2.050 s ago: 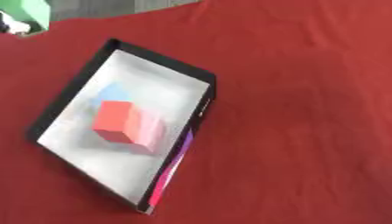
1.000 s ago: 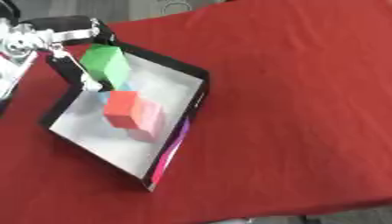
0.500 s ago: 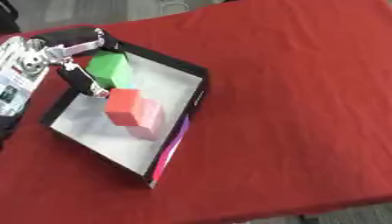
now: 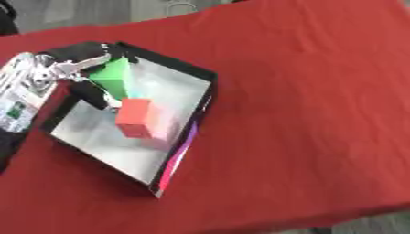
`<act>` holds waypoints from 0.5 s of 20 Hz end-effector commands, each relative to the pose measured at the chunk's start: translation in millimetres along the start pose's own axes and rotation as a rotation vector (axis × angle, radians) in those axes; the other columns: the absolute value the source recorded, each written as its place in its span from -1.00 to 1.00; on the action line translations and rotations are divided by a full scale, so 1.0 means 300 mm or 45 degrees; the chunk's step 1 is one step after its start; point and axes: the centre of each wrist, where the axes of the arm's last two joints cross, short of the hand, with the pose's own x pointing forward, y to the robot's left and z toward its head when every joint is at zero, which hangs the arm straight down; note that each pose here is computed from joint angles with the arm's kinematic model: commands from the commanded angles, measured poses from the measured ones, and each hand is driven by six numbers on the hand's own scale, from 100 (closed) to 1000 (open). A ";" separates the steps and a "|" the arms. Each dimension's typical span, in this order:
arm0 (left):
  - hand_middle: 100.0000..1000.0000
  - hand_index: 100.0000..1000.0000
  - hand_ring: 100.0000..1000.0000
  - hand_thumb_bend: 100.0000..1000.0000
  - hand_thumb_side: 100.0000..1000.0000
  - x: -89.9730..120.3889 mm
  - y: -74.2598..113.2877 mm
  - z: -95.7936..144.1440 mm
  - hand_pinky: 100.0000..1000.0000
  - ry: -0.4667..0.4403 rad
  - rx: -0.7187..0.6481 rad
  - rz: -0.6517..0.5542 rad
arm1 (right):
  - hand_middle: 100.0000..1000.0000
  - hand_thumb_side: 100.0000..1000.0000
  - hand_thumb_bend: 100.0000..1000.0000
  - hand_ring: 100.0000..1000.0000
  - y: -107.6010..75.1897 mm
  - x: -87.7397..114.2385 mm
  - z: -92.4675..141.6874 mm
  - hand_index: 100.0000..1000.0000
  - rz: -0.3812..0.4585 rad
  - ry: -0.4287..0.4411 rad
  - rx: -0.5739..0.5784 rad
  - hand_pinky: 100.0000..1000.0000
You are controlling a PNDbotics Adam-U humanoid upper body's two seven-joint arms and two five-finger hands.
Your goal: Pick up objects on the table and place them in the box.
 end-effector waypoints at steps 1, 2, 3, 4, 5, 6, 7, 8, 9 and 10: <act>0.70 0.87 0.77 0.76 0.02 0.011 0.030 0.023 0.95 0.030 0.061 -0.025 | 0.37 -0.12 -1.00 0.44 -0.016 0.027 -0.012 0.68 0.013 -0.032 -0.008 0.90; 0.70 0.87 0.77 0.75 0.01 0.017 0.034 0.031 0.95 0.032 0.084 -0.020 | 0.37 -0.12 -1.00 0.44 -0.016 0.025 -0.011 0.68 0.012 -0.031 -0.009 0.90; 0.70 0.88 0.77 0.58 0.16 0.024 0.040 0.040 0.97 0.029 0.114 -0.007 | 0.37 -0.13 -1.00 0.44 -0.017 0.024 -0.010 0.68 0.013 -0.030 -0.011 0.90; 0.69 0.88 0.77 0.69 0.03 0.031 0.049 0.052 0.97 0.024 0.151 0.012 | 0.37 -0.12 -1.00 0.44 -0.018 0.023 -0.009 0.68 0.014 -0.028 -0.014 0.90; 0.68 0.89 0.76 0.66 0.04 0.036 0.061 0.067 0.98 0.017 0.190 0.038 | 0.37 -0.12 -1.00 0.44 -0.019 0.022 -0.008 0.68 0.014 -0.027 -0.017 0.90; 0.68 0.89 0.76 0.66 0.04 0.039 0.074 0.083 0.98 0.012 0.225 0.065 | 0.37 -0.15 -1.00 0.44 -0.019 0.022 -0.007 0.68 0.014 -0.027 -0.018 0.90; 0.65 0.87 0.74 0.54 0.00 0.039 0.094 0.103 0.97 0.010 0.274 0.095 | 0.37 -0.12 -1.00 0.44 -0.018 0.022 -0.007 0.68 0.012 -0.028 -0.018 0.90; 0.64 0.87 0.72 0.40 0.00 0.037 0.119 0.129 0.98 0.007 0.335 0.131 | 0.37 -0.12 -1.00 0.44 -0.018 0.022 -0.008 0.68 0.011 -0.029 -0.018 0.90; 0.63 0.87 0.72 0.33 0.01 0.032 0.155 0.166 0.98 0.006 0.426 0.175 | 0.37 -0.12 -1.00 0.44 -0.017 0.022 -0.008 0.68 0.010 -0.029 -0.018 0.90; 0.63 0.87 0.71 0.30 0.00 0.028 0.190 0.205 0.98 -0.001 0.514 0.223 | 0.37 -0.12 -1.00 0.44 -0.017 0.022 -0.008 0.68 0.010 -0.030 -0.018 0.90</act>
